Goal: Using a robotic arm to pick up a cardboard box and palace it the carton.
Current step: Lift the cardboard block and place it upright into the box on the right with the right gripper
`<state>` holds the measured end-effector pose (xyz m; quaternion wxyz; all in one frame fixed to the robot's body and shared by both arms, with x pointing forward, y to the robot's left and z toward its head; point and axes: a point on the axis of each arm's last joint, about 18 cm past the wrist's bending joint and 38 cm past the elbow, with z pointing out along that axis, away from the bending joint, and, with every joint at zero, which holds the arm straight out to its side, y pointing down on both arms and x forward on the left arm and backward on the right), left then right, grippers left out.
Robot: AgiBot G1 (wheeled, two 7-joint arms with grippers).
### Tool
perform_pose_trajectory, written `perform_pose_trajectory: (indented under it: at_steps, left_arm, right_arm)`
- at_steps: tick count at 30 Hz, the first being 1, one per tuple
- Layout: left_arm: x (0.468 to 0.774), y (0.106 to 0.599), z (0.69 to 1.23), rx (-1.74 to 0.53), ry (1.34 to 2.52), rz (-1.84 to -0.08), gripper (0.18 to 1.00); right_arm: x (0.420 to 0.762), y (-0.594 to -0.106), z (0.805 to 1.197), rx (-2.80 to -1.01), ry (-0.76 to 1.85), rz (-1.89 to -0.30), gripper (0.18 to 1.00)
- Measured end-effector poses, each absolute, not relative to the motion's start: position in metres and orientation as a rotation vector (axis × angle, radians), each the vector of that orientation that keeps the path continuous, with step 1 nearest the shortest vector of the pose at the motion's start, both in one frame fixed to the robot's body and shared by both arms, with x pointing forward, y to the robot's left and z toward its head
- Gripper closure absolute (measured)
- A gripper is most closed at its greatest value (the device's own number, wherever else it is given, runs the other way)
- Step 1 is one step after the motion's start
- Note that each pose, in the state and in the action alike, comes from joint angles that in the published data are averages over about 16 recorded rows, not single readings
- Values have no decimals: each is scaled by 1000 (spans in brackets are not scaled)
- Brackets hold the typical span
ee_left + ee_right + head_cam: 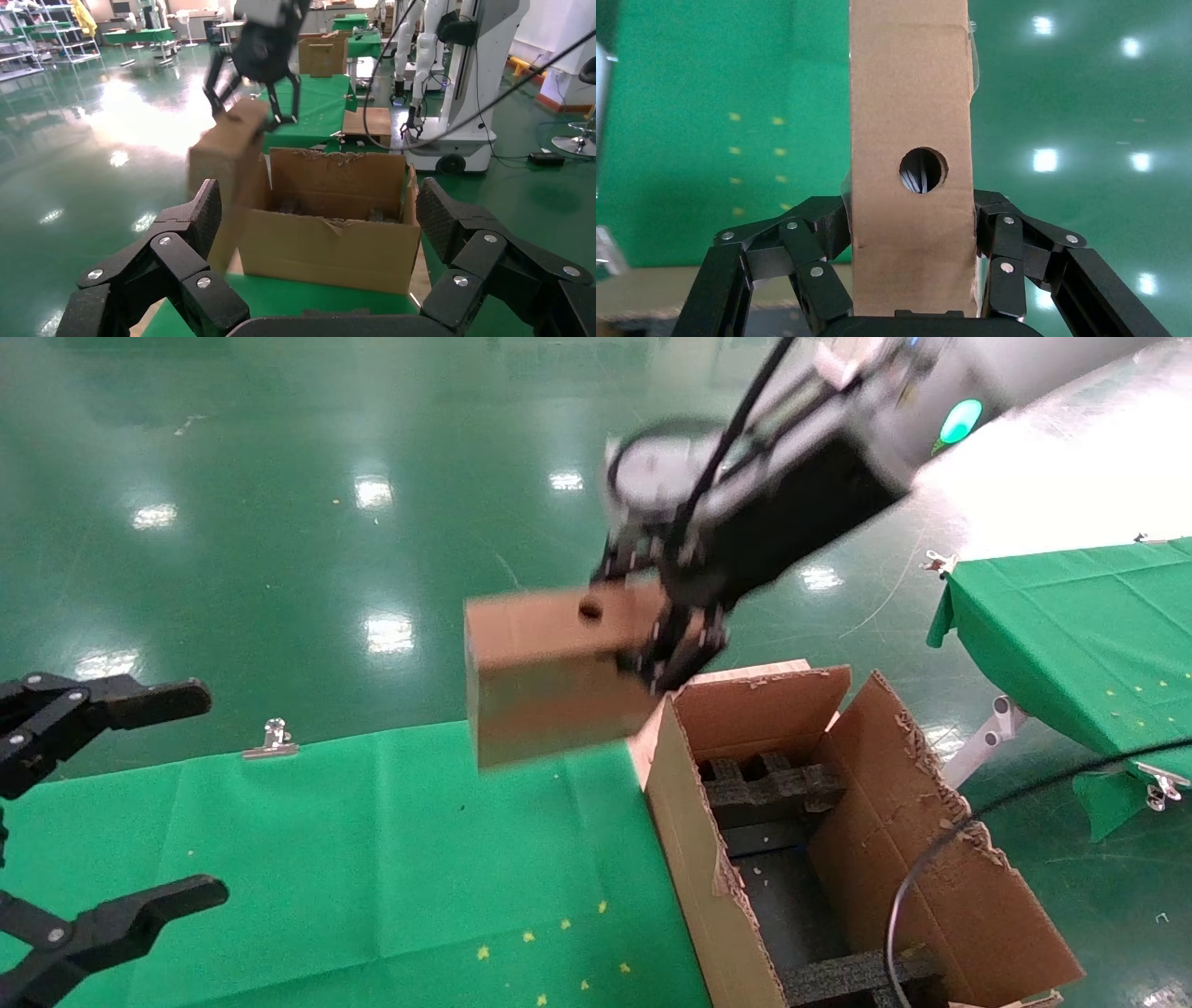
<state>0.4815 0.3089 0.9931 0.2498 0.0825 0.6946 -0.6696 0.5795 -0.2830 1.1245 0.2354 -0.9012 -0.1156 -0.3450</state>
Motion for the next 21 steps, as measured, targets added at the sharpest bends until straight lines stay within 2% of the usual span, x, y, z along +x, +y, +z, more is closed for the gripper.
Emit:
perform_pose_trajectory:
  at_steps: [9, 21]
  left_arm:
    - [481, 309, 993, 225, 1891, -1823, 184]
    - [481, 309, 993, 225, 1891, -1823, 184]
  right_arm:
    - [556, -338, 1154, -2485, -163, -1068, 819]
    - [504, -451, 1131, -2530, 244, -1127, 823]
